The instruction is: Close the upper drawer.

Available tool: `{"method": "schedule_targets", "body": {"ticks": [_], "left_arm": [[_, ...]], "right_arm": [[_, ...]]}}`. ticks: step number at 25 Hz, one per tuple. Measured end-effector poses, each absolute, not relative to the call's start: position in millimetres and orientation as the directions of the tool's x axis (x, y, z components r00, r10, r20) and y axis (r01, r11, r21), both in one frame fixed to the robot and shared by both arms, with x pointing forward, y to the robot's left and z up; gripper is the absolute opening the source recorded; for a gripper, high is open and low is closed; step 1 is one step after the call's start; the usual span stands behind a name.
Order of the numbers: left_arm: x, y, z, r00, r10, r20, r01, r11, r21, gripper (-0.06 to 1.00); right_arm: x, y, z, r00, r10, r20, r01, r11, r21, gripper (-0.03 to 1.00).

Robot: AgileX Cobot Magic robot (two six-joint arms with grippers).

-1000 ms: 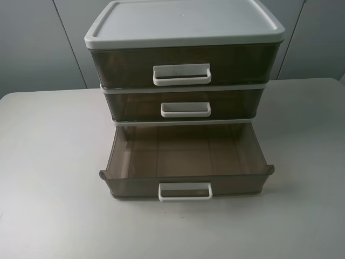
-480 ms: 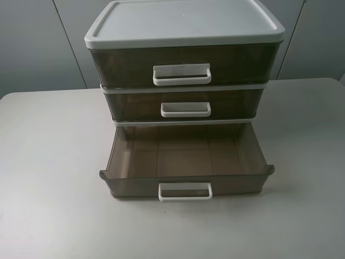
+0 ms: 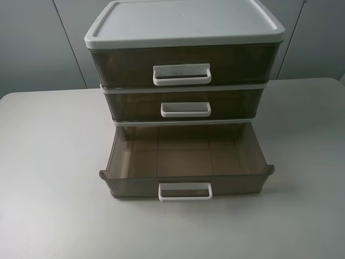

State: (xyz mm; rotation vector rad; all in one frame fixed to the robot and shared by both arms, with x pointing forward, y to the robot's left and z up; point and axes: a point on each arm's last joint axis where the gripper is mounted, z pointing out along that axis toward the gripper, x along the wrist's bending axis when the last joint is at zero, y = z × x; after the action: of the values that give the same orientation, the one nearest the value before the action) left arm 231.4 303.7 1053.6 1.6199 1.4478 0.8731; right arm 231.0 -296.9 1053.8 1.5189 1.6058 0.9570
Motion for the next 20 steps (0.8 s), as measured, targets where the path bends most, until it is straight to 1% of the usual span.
{"method": "schedule_targets", "body": {"ticks": [20], "left_arm": [[231.4,303.7,1053.6,0.115,0.993,-0.006,0.458,-0.048,0.888,0.74]], "right_arm": [[230.9,-293.7,1054.0,-0.072,0.997,0.022,0.467,0.015,0.884,0.7]]}}
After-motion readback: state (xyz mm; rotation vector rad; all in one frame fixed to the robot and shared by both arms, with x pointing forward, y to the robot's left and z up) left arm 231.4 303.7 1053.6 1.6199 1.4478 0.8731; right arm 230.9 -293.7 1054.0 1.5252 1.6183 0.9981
